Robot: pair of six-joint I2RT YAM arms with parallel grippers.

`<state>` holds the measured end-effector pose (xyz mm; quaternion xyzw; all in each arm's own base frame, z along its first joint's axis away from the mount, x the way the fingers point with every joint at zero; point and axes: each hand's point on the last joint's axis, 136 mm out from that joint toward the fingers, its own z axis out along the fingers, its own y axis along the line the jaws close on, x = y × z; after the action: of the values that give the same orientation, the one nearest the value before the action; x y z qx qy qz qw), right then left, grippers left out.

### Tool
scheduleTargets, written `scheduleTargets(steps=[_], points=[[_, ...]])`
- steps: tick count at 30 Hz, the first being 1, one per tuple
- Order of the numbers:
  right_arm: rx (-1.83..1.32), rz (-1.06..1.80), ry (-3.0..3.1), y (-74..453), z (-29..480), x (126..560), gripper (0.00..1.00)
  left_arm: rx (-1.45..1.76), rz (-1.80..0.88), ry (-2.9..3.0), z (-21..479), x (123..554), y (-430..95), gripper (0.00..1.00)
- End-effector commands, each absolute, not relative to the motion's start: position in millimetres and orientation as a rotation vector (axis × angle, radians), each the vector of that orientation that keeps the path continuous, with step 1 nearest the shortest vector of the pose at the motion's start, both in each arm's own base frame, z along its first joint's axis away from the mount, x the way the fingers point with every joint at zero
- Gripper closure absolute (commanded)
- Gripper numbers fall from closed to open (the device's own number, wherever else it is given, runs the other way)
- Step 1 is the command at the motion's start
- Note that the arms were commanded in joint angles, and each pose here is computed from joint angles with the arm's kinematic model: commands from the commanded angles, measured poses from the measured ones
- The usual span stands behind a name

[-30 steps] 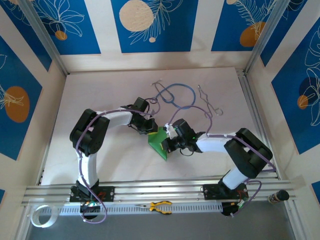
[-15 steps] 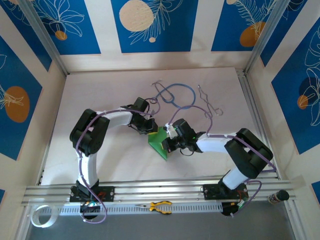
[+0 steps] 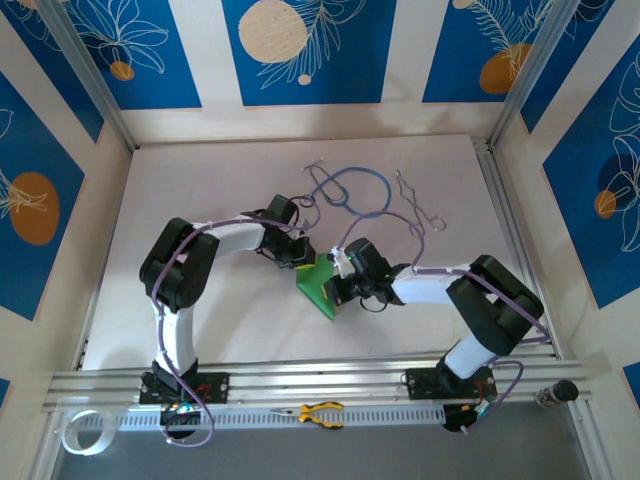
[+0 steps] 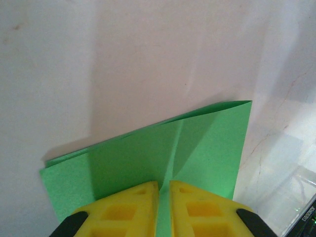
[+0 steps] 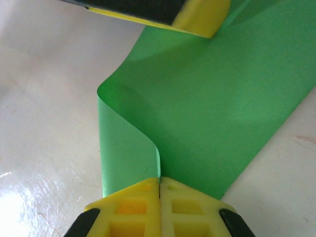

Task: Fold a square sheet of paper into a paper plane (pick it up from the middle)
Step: Third fold the triangle at the center of the table.

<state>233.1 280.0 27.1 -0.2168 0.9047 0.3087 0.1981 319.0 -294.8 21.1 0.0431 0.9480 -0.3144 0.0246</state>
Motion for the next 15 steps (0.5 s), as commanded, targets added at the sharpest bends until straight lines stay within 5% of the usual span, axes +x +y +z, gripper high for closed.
scheduleTargets(steps=[1,15], points=[[-0.596,0.860,2.568,278.5,18.3,228.4,0.96,0.120,-0.912,2.976,14.5,309.2,-285.4,0.83],[-0.593,0.844,2.584,278.4,14.2,227.7,0.96,0.119,-0.912,2.982,12.9,308.1,-285.6,0.83]])
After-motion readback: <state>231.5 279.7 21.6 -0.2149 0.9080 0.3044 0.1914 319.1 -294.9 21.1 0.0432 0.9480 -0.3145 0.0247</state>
